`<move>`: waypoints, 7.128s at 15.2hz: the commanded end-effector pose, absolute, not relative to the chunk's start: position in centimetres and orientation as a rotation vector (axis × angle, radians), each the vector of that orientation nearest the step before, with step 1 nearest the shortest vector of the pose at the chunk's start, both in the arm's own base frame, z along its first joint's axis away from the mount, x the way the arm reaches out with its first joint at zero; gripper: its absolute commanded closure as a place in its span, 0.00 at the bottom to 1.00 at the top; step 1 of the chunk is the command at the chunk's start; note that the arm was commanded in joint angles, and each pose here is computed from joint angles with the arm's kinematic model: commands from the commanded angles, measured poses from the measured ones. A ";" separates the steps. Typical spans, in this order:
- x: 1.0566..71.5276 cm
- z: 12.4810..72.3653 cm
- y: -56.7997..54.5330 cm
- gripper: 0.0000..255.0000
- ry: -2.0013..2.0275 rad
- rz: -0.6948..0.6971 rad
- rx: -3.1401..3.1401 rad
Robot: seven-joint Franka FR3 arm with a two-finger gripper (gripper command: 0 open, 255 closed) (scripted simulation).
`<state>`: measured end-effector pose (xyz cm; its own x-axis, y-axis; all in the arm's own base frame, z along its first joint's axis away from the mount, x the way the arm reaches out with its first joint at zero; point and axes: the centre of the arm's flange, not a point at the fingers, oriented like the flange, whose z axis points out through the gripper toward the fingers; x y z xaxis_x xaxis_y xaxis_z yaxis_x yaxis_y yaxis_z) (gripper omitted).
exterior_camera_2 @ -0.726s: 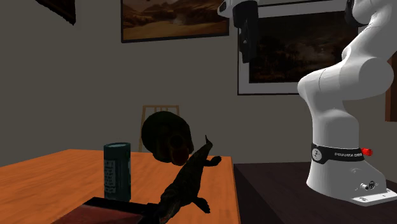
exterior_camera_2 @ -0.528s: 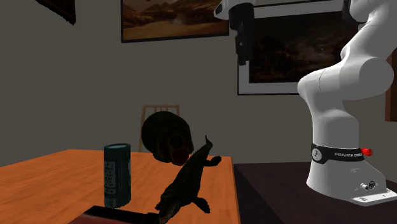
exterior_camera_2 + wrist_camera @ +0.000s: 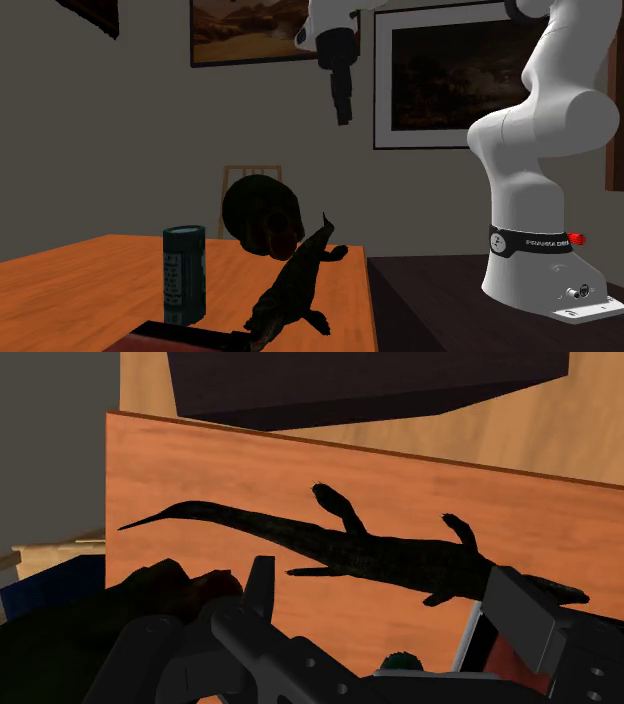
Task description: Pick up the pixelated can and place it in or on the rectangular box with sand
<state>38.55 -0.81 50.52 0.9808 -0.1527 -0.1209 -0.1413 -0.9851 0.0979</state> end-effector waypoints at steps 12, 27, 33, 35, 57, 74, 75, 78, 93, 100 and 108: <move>53.1 42.0 1.6 0.00 -0.216 -0.196 3.063; 66.9 32.8 4.1 0.00 -0.207 -0.197 3.087; 66.6 29.9 4.0 0.00 -0.207 -0.197 3.087; 66.6 29.9 4.0 0.00 -0.207 -0.197 3.087; 66.6 33.6 4.0 1.00 -0.207 -0.197 3.087; 66.5 42.2 5.3 1.00 -0.207 -0.197 3.087; 66.4 42.6 6.5 1.00 -0.207 -0.197 3.087; 66.3 43.7 10.3 1.00 -0.207 -0.197 3.087; 65.5 46.4 25.1 1.00 -0.207 -0.197 3.087; 65.5 42.7 25.1 1.00 -0.207 -0.197 3.087; 65.5 38.5 25.1 1.00 -0.207 -0.197 3.087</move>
<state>65.43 25.15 38.93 0.9828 -0.1356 -0.1252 -0.1302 -0.9902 0.0504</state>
